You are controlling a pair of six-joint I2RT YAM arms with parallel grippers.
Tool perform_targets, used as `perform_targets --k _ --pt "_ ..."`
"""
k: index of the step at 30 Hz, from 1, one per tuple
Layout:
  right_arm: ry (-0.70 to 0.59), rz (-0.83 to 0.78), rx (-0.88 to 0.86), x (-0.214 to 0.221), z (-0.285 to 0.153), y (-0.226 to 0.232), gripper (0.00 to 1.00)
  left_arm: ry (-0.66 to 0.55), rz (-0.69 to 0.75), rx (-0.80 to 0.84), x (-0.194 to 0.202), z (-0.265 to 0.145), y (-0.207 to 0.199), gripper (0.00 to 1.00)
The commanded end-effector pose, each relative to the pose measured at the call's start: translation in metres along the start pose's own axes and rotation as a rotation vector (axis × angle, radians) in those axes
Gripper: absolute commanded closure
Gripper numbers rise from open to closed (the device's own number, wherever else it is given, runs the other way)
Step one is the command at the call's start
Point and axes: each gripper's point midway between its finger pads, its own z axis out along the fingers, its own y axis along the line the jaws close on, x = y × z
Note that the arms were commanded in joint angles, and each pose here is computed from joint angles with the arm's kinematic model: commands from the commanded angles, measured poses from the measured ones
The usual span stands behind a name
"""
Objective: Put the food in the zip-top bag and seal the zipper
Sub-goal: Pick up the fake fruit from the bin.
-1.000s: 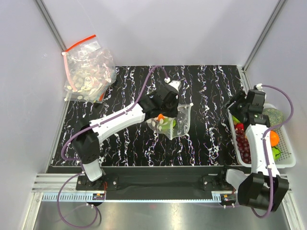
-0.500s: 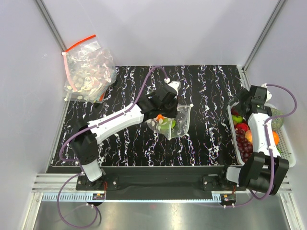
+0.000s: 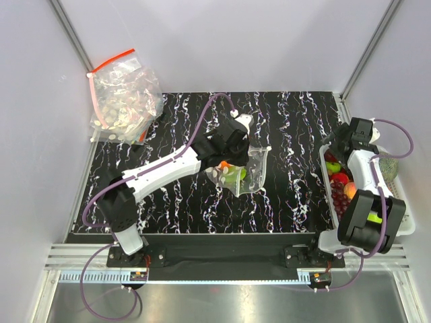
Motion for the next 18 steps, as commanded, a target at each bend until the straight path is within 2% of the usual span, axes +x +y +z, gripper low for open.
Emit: perform_targets --k 1,5,9,10,12,13,18 --pt "-0.043 0.047 -0.025 -0.015 0.012 0.009 0.08 -0.065 0.012 0.057 -0.02 -0.013 -0.011 1.0" --pt "-0.034 0.087 -0.018 -0.012 0.024 0.002 0.12 -0.064 0.012 0.056 -0.02 -0.011 -0.01 1.0" --pt "-0.069 0.104 -0.005 -0.013 0.024 -0.006 0.26 -0.056 0.015 0.052 -0.017 -0.009 -0.009 1.0" --pt "-0.076 0.106 -0.003 -0.014 0.022 -0.008 0.37 -0.06 0.014 0.051 -0.019 -0.009 -0.009 1.0" --pt "-0.085 0.103 -0.011 -0.016 0.019 -0.007 0.45 -0.058 0.014 0.047 -0.018 -0.009 -0.008 1.0" --pt "-0.092 0.101 -0.022 -0.017 0.015 -0.006 0.54 -0.058 0.014 0.047 -0.019 -0.009 -0.008 1.0" --pt "-0.093 0.087 -0.072 -0.017 -0.001 0.001 0.58 -0.059 0.012 0.046 -0.019 -0.009 -0.009 1.0"
